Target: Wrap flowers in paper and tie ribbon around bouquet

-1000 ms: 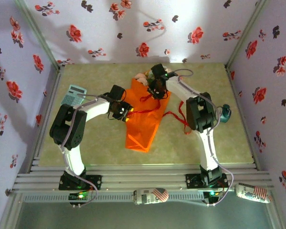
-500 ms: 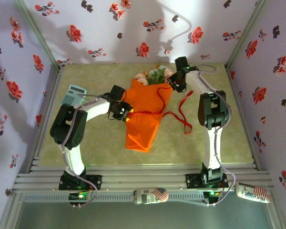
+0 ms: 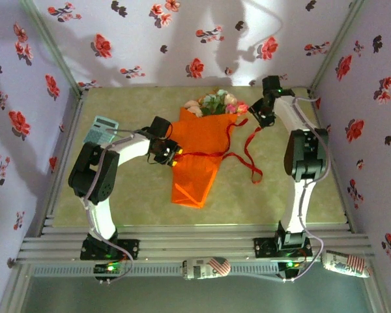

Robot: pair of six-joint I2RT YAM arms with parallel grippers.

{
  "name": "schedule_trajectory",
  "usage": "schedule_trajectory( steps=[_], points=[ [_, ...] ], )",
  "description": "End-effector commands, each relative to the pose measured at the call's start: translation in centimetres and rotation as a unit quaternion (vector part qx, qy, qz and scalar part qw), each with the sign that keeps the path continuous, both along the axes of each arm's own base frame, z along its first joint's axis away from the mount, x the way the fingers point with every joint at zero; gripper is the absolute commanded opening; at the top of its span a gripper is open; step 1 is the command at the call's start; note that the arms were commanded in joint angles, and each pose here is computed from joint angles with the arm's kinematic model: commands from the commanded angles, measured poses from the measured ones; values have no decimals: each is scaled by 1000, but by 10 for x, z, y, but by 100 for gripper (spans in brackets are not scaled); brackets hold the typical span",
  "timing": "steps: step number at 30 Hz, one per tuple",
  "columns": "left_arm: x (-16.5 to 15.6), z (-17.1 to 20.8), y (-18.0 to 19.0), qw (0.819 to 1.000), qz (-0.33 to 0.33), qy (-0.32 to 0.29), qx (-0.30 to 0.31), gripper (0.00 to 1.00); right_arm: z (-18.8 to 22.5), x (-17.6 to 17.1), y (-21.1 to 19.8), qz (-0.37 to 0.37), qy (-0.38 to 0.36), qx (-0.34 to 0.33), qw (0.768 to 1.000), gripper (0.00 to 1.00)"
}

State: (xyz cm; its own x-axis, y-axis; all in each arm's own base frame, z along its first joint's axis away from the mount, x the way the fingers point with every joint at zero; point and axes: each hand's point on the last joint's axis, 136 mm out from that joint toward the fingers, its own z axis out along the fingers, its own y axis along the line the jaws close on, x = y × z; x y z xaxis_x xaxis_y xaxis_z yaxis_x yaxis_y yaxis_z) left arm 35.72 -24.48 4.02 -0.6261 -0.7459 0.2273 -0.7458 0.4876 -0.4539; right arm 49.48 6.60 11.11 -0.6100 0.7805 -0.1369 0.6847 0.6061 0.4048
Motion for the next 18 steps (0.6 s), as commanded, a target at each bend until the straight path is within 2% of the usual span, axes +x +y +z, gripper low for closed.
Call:
schedule_trajectory(
  steps=[1,4,6,11,14,18],
  points=[
    [-2,-5,3,1000,-5,10,1,41,3,-54,-13,22,28,-45,998,55],
    [-2,-5,2,1000,-6,11,-1,41,-19,-93,-3,47,55,-43,996,55],
    [-3,-5,2,1000,-7,12,-2,41,-26,-106,2,77,60,-60,993,54],
    [-2,-4,1,1000,-9,11,-4,41,-41,-92,12,155,57,-98,981,53],
    [-2,-4,1,1000,-10,11,-5,41,-54,-75,20,176,82,-99,976,53],
    [-1,-3,0,1000,-9,10,-7,41,-80,-72,24,182,131,-116,968,50]
  ],
)
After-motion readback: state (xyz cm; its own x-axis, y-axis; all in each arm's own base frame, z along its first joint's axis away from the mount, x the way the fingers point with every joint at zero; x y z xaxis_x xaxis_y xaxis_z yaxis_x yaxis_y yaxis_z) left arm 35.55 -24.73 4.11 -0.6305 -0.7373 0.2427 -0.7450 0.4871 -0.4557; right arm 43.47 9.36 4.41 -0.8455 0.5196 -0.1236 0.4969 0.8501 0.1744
